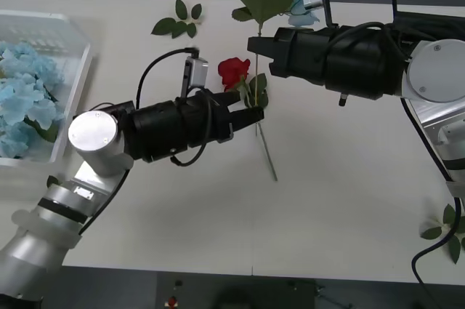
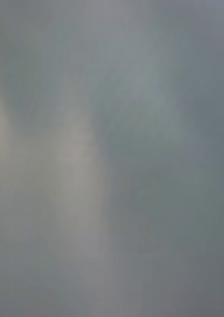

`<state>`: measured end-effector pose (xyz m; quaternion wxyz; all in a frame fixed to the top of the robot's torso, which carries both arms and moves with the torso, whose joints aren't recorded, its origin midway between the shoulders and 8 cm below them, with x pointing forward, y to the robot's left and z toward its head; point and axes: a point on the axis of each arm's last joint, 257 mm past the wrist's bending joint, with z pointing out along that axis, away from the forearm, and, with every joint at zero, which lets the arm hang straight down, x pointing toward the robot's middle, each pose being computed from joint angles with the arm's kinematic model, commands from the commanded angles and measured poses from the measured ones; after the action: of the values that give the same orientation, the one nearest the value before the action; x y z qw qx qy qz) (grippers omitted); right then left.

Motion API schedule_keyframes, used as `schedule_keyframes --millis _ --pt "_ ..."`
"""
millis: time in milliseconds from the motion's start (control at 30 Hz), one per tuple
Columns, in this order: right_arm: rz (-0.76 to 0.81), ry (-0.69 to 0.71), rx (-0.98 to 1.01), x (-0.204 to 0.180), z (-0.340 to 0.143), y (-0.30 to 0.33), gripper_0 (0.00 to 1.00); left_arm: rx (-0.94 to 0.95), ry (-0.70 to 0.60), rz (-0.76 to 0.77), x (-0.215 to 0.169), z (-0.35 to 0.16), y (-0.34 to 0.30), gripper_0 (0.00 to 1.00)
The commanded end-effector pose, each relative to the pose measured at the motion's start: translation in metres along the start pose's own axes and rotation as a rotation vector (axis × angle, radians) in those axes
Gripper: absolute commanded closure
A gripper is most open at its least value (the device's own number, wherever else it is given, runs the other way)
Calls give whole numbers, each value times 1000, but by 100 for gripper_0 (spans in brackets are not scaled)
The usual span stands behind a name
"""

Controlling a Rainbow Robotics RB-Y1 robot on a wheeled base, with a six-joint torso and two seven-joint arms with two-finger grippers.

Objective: Put the red flowers into the right box and the blue flowers into the left box

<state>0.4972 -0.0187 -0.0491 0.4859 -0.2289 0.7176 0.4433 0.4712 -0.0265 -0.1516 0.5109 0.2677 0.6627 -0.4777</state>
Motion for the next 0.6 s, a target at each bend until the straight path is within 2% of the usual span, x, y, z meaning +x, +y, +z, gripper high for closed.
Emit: schedule_keyframes --millis 33,67,100,600 --pt "-97 -20 -20 -21 -2 18 100 4 -42 74 -28 8 -1 44" --pt "-96 -18 -20 -20 -1 18 100 8 -46 70 -29 8 -3 85" --pt "-97 -17 -21 -20 -1 18 100 13 -49 64 -29 9 -4 100" --pt "-94 -14 -17 -20 -2 17 100 49 -93 44 -47 12 -14 100"
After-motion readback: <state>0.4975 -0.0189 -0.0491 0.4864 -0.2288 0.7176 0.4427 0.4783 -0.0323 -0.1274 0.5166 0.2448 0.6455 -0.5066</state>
